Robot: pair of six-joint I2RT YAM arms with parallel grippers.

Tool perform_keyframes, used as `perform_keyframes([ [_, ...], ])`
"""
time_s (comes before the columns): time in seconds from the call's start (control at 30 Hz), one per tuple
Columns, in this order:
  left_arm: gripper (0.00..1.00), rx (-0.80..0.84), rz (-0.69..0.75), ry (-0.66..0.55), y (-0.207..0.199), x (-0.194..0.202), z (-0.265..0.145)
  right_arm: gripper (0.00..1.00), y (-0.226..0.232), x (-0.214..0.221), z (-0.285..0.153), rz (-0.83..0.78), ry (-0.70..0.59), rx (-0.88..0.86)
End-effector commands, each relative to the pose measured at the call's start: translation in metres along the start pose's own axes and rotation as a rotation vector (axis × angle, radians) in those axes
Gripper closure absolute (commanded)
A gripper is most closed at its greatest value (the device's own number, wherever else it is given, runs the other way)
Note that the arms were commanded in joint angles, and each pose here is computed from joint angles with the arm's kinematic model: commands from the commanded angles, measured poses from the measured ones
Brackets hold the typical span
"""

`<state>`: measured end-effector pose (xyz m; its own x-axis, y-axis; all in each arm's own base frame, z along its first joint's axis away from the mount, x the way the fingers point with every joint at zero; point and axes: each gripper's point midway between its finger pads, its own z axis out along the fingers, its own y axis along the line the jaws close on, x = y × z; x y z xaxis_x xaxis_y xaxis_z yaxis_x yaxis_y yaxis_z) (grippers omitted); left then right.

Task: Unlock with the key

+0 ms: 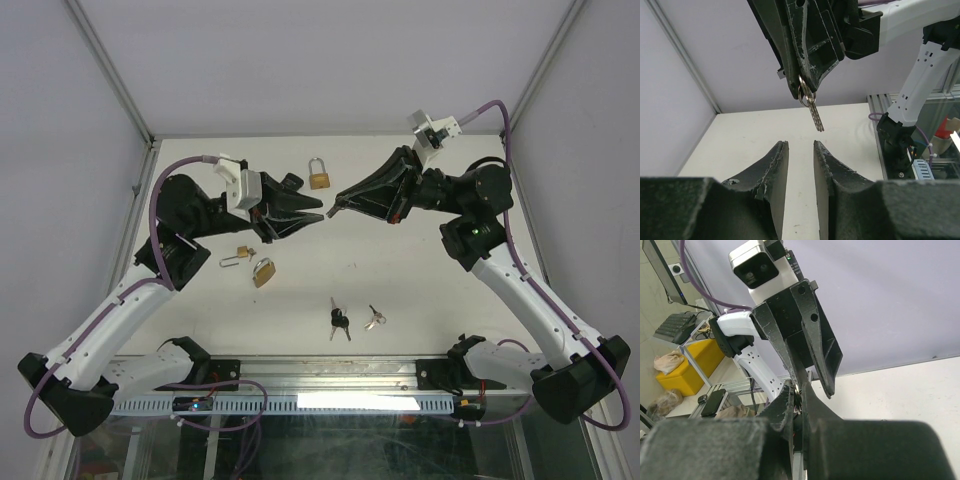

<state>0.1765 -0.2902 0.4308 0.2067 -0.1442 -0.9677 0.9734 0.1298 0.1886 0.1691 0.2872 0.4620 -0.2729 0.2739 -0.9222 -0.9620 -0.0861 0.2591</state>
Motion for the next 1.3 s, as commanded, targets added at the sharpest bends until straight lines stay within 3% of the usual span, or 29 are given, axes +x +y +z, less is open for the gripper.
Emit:
perform_keyframes([
  [0.0, 0.75, 0.047, 0.124, -0.065, -0.001, -0.027, 0.003, 1.0, 0.01, -0.016, 0.002, -0.056, -0.043, -0.022],
  [0.27, 0.79, 0.063, 0.121, -0.085, -0.004, -0.028, 0.006, 1.0, 0.006, -0.014, 0.001, -0.059, -0.038, -0.01],
  [0.43, 0.7, 0.082, 0.143, -0.096, -0.007, -0.03, 0.006, 1.0, 0.003, -0.012, 0.002, -0.066, -0.029, -0.002],
  [0.6, 0.73, 0.086, 0.145, -0.098, -0.007, -0.031, 0.007, 1.0, 0.003, -0.014, 0.002, -0.078, -0.028, 0.006],
  [0.83, 0.86, 0.064, 0.146, -0.11, -0.004, -0.033, 0.008, 1.0, 0.003, -0.012, 0.002, -0.063, -0.012, 0.005],
  [1.27, 0.86, 0.013, 0.118, -0.09, 0.0, -0.023, 0.016, 1.0, 0.006, -0.016, 0.002, -0.074, -0.018, 0.004],
])
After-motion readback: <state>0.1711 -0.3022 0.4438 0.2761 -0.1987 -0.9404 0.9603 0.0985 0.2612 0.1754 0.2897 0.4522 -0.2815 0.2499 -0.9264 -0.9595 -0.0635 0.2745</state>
